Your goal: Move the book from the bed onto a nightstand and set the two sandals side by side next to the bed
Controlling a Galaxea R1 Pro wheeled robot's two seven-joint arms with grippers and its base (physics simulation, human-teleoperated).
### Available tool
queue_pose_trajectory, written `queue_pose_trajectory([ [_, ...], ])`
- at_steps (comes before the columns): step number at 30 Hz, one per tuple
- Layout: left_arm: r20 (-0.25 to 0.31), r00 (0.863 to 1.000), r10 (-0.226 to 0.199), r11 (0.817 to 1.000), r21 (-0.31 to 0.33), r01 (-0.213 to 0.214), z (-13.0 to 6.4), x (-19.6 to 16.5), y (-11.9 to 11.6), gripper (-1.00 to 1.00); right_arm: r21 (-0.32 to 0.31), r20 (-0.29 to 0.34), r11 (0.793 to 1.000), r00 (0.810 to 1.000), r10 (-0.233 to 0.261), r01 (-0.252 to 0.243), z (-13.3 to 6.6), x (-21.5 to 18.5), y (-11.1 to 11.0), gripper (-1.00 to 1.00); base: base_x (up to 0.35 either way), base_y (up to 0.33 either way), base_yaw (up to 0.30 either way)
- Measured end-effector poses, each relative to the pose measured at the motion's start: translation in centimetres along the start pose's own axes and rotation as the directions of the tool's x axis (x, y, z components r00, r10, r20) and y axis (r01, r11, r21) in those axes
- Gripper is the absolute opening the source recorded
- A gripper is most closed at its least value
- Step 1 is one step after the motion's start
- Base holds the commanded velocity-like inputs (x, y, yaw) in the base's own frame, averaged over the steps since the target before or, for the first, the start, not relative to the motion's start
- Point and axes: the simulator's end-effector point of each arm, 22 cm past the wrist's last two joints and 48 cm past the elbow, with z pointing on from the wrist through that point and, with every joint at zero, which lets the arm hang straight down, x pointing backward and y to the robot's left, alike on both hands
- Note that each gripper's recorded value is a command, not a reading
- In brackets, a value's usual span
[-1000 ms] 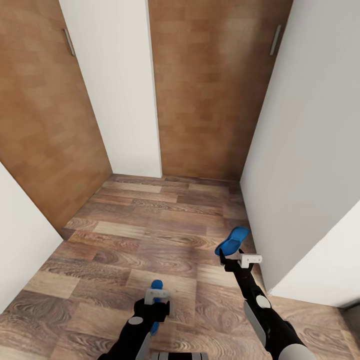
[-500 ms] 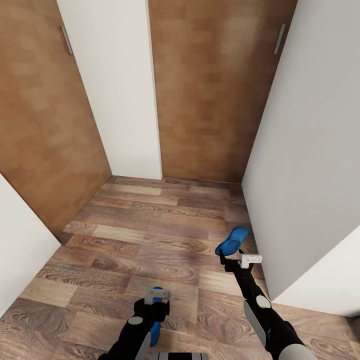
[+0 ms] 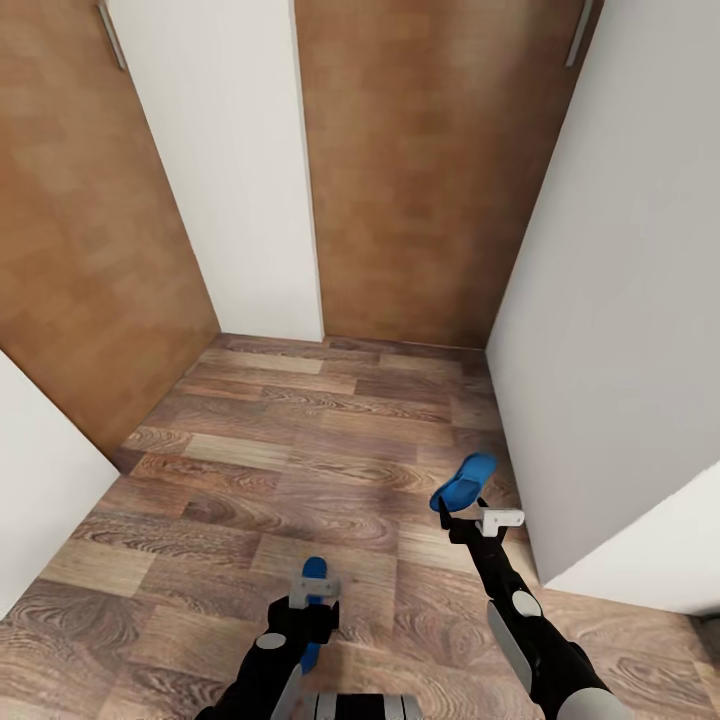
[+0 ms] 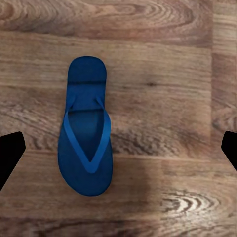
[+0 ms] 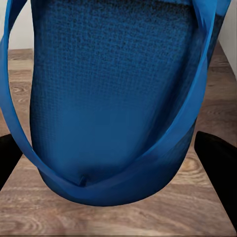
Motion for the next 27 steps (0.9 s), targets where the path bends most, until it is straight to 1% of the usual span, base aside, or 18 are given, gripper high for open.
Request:
queue_pose_trajectory([
  [15, -0.06, 0.998, -0.007, 1.0, 0.002, 0.007, 1.5, 2.8, 0.0, 1.0, 0.006, -0.061, 1.0, 0.998, 0.004, -0.004, 0.1, 3.9, -0.4, -1.0, 0.0, 0.0, 0.0],
  [17, -0.057, 0.998, -0.008, 1.0, 0.001, 0.008, 1.5, 2.6, 0.1, 1.0, 0.006, -0.061, 1.0, 0.998, 0.004, -0.004, 0.1, 3.8, -0.4, -1.0, 0.0, 0.0, 0.0],
  [18, -0.04, 0.999, -0.01, 1.0, -0.002, 0.01, 1.3, 1.8, 0.4, 1.0, 0.006, -0.061, 1.0, 0.998, 0.004, -0.004, 0.1, 3.8, -0.4, -1.0, 0.0, 0.0, 0.0],
  [20, 0.014, 1.0, -0.016, 1.0, -0.007, 0.016, 0.9, -0.7, 1.2, 1.0, 0.006, -0.06, 1.0, 0.998, 0.004, -0.004, 0.1, 3.8, -0.4, -1.0, 0.0, 0.0, 0.0],
  [22, 0.071, 0.997, -0.026, 1.0, -0.007, 0.026, 0.1, -3.3, 1.9, 1.0, 0.007, -0.061, 1.0, 0.998, 0.004, -0.004, 0.0, 3.9, -0.4, -1.0, 0.0, 0.0, 0.0],
  [23, 0.085, 0.996, -0.035, 0.999, -0.003, 0.036, -0.1, -4.1, 2.0, 1.0, 0.007, -0.062, 1.0, 0.998, 0.005, -0.004, 0.0, 3.9, -0.4, -1.0, 0.0, 0.0, 0.0],
  [25, 0.081, 0.995, -0.059, 0.998, 0.009, 0.058, -0.3, -4.5, 2.1, 1.0, 0.007, -0.062, 1.0, 0.998, 0.005, -0.004, 0.0, 3.9, -0.4, -1.0, 0.0, 0.0, 0.0],
  [26, 0.067, 0.996, -0.066, 0.998, 0.015, 0.065, -0.4, -4.3, 2.1, 1.0, 0.007, -0.062, 1.0, 0.998, 0.005, -0.004, 0.0, 3.9, -0.4, -1.0, 0.0, 0.0, 0.0],
  [27, 0.037, 0.997, -0.067, 0.997, 0.028, 0.066, -0.6, -4.1, 2.0, 1.0, 0.007, -0.062, 1.0, 0.998, 0.005, -0.004, 0.0, 3.9, -0.4, -1.0, 0.0, 0.0, 0.0],
])
